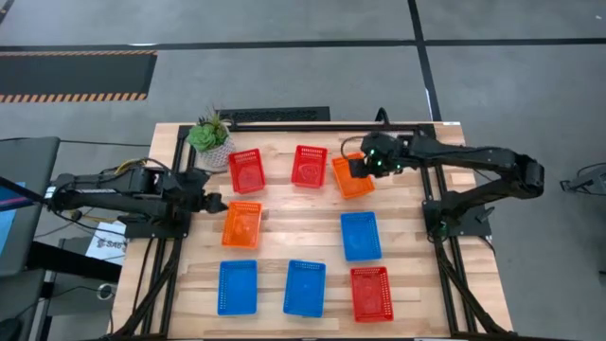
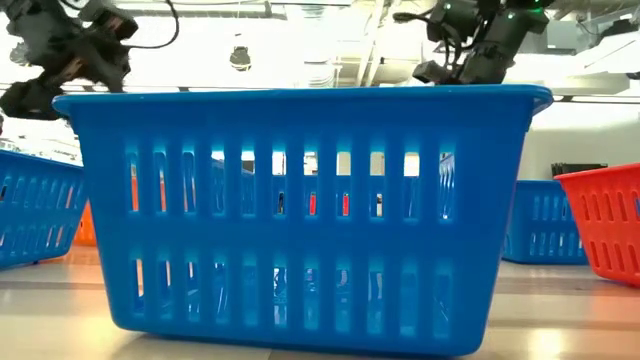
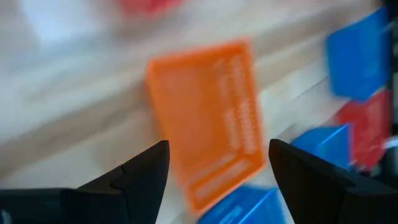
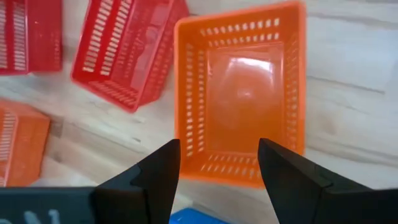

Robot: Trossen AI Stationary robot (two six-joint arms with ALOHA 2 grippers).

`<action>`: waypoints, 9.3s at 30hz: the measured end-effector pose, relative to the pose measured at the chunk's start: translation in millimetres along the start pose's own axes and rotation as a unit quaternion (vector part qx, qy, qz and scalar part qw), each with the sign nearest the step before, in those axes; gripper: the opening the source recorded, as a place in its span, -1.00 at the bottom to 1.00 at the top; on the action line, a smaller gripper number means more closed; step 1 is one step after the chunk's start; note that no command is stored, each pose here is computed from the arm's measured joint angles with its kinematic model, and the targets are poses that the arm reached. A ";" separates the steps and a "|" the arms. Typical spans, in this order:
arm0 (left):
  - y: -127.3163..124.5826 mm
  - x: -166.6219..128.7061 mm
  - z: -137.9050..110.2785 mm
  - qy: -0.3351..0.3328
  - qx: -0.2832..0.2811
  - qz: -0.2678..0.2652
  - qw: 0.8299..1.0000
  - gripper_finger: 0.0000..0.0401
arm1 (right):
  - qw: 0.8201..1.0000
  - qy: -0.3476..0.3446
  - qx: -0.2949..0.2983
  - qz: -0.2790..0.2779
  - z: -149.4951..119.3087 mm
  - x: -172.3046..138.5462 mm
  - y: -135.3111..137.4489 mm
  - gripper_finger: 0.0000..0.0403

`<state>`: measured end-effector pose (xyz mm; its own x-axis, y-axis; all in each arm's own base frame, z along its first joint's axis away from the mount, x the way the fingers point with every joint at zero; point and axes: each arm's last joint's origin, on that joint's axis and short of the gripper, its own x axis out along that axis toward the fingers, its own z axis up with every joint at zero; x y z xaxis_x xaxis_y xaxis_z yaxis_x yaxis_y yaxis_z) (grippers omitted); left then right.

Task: Stack baskets by color
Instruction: Stack the bottom orange bin on top of the top orange bin, then stack the bottom right blue bin on top of the top blue bin

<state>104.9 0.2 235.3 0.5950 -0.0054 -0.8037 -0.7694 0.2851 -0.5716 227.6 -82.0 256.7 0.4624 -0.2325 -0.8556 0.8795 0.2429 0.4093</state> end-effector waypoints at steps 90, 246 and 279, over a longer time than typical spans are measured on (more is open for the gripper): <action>-111.8 -22.8 63.9 -0.185 0.087 -0.255 0.945 0.31 | 0.971 0.121 -0.205 0.000 -114.5 115.7 113.7 -0.93; -60.6 -48.3 38.8 -0.131 0.096 -0.136 0.977 0.31 | 0.963 0.076 -0.253 -0.060 8.1 -58.2 25.0 -0.32; -60.9 -47.6 34.6 -0.075 0.161 -0.158 0.971 0.31 | 0.820 0.102 -0.555 0.099 -201.0 64.5 188.6 0.05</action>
<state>131.5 16.3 314.2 0.8353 -0.0077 -0.5497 -0.4449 0.5779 -0.6842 400.6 138.1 215.0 0.4553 0.0504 -0.8889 0.0932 0.9902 0.1039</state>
